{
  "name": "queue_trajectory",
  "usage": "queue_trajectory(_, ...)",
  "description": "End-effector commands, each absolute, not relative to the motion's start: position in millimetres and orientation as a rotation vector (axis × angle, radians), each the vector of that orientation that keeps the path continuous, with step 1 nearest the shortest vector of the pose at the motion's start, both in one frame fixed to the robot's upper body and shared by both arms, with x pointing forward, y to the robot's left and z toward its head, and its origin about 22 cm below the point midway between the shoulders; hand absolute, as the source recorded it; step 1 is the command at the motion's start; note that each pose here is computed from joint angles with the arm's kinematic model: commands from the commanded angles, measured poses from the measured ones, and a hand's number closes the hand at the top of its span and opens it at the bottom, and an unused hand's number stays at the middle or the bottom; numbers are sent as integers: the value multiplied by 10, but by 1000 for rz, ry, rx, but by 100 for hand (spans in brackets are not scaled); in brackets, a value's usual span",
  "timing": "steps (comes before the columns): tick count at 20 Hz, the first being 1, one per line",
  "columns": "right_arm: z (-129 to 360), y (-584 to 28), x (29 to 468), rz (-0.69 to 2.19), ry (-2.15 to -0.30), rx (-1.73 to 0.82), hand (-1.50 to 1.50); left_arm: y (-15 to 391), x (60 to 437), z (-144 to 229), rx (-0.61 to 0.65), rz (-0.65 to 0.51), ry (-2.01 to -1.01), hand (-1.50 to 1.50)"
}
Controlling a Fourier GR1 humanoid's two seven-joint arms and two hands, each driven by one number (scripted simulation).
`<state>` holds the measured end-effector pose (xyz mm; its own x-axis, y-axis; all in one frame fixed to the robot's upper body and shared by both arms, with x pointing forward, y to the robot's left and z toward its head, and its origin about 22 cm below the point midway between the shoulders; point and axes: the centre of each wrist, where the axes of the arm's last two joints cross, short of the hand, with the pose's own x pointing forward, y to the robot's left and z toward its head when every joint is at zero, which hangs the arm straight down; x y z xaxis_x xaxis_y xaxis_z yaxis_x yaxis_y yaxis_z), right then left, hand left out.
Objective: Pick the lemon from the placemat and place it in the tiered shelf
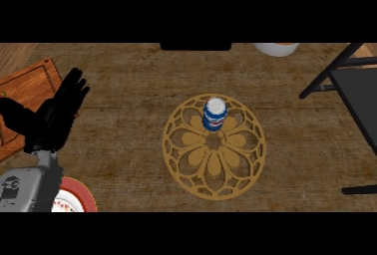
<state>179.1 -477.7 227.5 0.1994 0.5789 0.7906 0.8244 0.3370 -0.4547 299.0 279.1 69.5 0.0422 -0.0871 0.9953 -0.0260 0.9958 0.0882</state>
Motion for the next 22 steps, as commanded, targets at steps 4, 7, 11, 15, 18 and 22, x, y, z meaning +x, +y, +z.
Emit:
queue_trajectory(4,2370,-5265,1374,-280,-1454,-1066,-150,2793,2968,633,107,-25,-1536,0)
queue_trajectory(7,2536,-5431,1064,-285,-1413,-1069,-150,2981,2975,755,89,-23,-1527,0)
queue_trajectory(11,2628,-5704,545,-265,-1454,-1055,-150,2689,2776,634,83,-38,-1514,0)
queue_trajectory(15,2626,-5890,37,-273,-1563,-981,-150,2931,2797,557,102,-23,-1514,0)
queue_trajectory(18,2541,-5923,-216,-196,-1589,-949,-150,2731,2946,514,108,-14,-1502,0)
queue_trajectory(22,2613,-5876,-515,-73,-1604,-993,-150,2880,2907,703,98,-37,-1523,0)
